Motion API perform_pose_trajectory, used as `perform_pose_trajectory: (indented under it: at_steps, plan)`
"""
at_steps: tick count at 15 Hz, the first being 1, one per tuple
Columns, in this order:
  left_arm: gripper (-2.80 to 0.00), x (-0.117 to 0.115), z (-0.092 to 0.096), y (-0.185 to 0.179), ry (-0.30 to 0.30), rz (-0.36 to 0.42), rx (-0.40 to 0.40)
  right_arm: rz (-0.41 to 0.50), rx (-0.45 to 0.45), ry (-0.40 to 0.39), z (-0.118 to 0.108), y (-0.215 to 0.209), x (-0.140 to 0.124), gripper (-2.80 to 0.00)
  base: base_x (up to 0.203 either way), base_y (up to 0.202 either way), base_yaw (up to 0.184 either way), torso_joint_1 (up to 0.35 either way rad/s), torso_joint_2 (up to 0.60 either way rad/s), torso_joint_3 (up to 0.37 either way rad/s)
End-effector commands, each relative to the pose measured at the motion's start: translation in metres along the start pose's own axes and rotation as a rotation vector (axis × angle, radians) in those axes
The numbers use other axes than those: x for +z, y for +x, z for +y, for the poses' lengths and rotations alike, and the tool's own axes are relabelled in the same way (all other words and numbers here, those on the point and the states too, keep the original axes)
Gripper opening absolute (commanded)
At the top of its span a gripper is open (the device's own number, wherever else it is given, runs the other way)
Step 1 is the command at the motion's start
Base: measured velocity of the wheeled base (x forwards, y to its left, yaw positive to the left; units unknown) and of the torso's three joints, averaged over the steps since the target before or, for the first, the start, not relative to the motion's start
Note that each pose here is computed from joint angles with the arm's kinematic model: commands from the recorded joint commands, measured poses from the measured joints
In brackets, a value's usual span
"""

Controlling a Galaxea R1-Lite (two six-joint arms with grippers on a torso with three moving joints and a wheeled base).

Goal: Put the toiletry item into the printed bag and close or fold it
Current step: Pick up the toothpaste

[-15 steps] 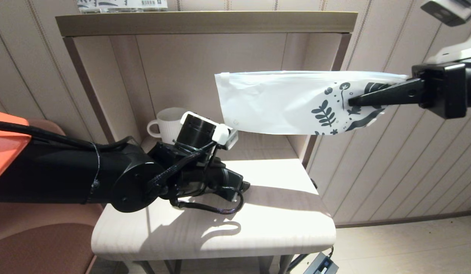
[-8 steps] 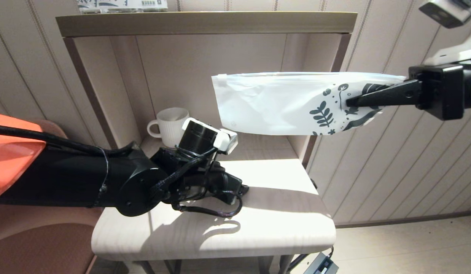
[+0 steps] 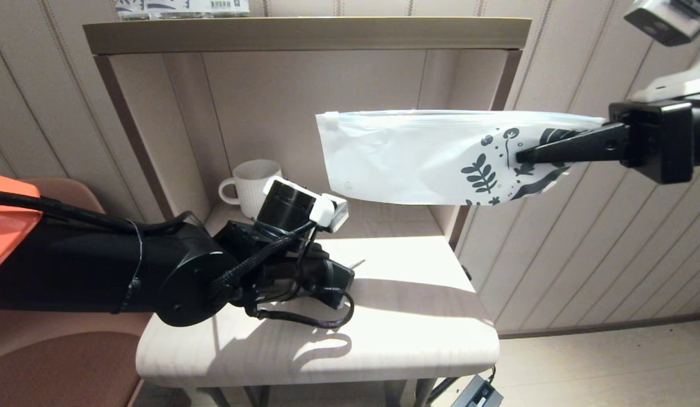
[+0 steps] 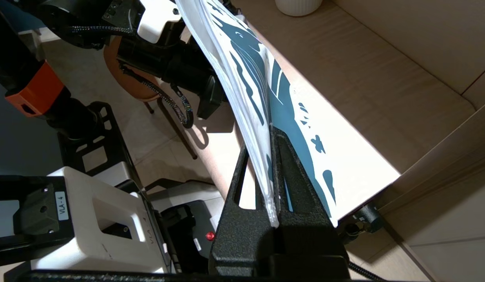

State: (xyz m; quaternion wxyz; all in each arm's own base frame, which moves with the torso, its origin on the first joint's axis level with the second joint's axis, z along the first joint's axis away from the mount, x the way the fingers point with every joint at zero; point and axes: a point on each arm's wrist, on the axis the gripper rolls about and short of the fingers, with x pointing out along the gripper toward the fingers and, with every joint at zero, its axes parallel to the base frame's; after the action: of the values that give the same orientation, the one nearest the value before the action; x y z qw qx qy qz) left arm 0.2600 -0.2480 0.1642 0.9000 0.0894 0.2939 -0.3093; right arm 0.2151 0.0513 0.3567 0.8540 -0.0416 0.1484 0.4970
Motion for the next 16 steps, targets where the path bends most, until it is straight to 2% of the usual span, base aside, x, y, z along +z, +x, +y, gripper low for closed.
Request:
perform_pose_trajectory:
  at_steps: [1,3,6,10,12,14,16]
  plan:
    - [-2.80,0.001,0.000,0.000,-0.001,-0.007,-0.010,0.001,0.006,0.001,0.001,-0.001,-0.001,-2.80,0.000,0.000,0.000,0.000,0.00,0.000]
    - [-2.80,0.005,-0.001,-0.003,-0.003,-0.020,-0.056,0.003,0.007,0.003,0.001,0.000,-0.002,-2.80,0.000,0.000,0.000,0.000,0.00,0.000]
    - [-2.80,0.014,0.000,-0.022,-0.012,-0.073,-0.065,0.022,0.023,0.021,0.001,0.005,-0.007,-2.80,0.000,0.000,0.000,0.000,0.00,0.000]
    - [-2.80,0.040,0.031,-0.087,-0.062,-0.250,-0.014,0.058,0.033,0.027,0.000,0.010,-0.024,-2.80,0.000,0.000,0.000,0.000,0.00,0.000]
    - [-2.80,0.043,0.045,-0.126,-0.082,-0.331,0.017,0.074,0.041,0.036,-0.001,0.014,-0.031,-2.80,0.000,0.000,0.000,0.000,0.00,0.000]
    - [-2.80,0.034,0.059,-0.153,-0.098,-0.366,0.021,0.081,0.051,0.031,-0.002,0.017,-0.033,-2.80,0.000,0.000,0.000,0.000,0.00,0.000]
    - [-2.80,0.027,0.069,-0.163,-0.109,-0.374,0.021,0.071,0.080,-0.008,0.001,0.028,-0.036,-2.80,0.000,0.000,0.000,0.000,0.00,0.000]
